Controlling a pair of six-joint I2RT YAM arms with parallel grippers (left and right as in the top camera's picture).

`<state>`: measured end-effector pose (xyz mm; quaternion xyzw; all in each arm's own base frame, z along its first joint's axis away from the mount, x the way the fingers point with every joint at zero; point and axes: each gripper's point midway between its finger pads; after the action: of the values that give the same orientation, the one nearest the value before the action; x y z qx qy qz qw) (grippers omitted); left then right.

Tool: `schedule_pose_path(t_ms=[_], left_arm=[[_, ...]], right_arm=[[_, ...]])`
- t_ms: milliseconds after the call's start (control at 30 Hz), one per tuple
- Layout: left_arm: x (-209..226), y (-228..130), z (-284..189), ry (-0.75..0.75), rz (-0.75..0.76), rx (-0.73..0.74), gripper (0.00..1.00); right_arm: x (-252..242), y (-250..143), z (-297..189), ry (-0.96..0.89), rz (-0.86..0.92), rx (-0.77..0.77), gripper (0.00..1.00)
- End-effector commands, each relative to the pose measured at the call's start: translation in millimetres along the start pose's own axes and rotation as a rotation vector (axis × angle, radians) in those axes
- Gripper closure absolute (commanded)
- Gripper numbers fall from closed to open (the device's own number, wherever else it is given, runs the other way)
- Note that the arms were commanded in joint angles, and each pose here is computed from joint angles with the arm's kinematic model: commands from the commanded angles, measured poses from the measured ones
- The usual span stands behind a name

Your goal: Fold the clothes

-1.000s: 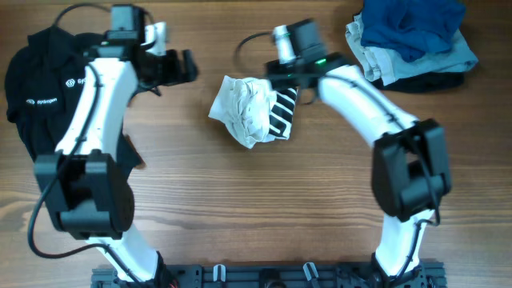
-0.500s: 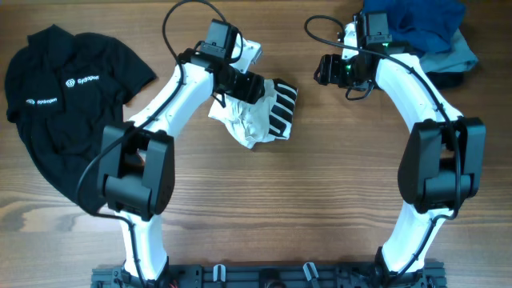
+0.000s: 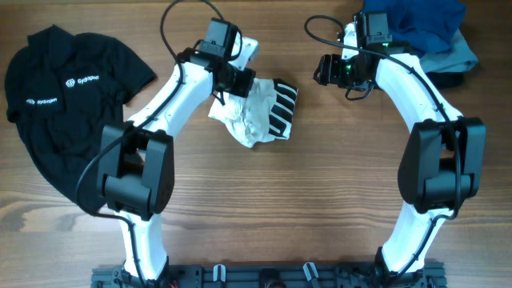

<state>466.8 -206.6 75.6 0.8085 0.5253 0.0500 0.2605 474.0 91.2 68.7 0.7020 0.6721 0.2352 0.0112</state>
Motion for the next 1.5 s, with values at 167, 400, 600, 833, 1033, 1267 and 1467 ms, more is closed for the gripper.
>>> schedule_pose_path(t_ms=[167,400,600,833,1033,1267,1467], left_arm=[[63,46,-24,0.146,-0.146,-0.179,0.95],[71,32,-19,0.184,-0.157,-0.124,0.0],[55,38,-67,0.171,-0.154,-0.131,0.01],[26,-12,-62,0.083,-0.173,0.069,0.32],[12,-48,-23,0.057,-0.171,0.17,0.36],[10,-64,-6,0.059,-0.204,0.218,0.49],[10,-58,-5,0.06,-0.228,0.191,0.95]], right_arm=[[10,11,-19,0.025,-0.023,-0.044,0.25],[9,8,-19,0.023,-0.021,-0.034,0.24],[9,7,-19,0.022,-0.045,-0.03,0.24],[9,9,-19,0.023,-0.045,-0.035,0.24],[9,8,-19,0.023,-0.045,-0.031,0.24],[9,5,-19,0.02,-0.043,-0.021,0.23],[9,5,-19,0.02,-0.043,-0.022,0.23]])
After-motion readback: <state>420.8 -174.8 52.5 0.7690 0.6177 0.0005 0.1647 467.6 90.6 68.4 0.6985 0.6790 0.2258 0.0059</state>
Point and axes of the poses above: each gripper's point midway between its finger pads, its own z axis out along the fingers, its own x axis along the line the jaws close on, y = z × x
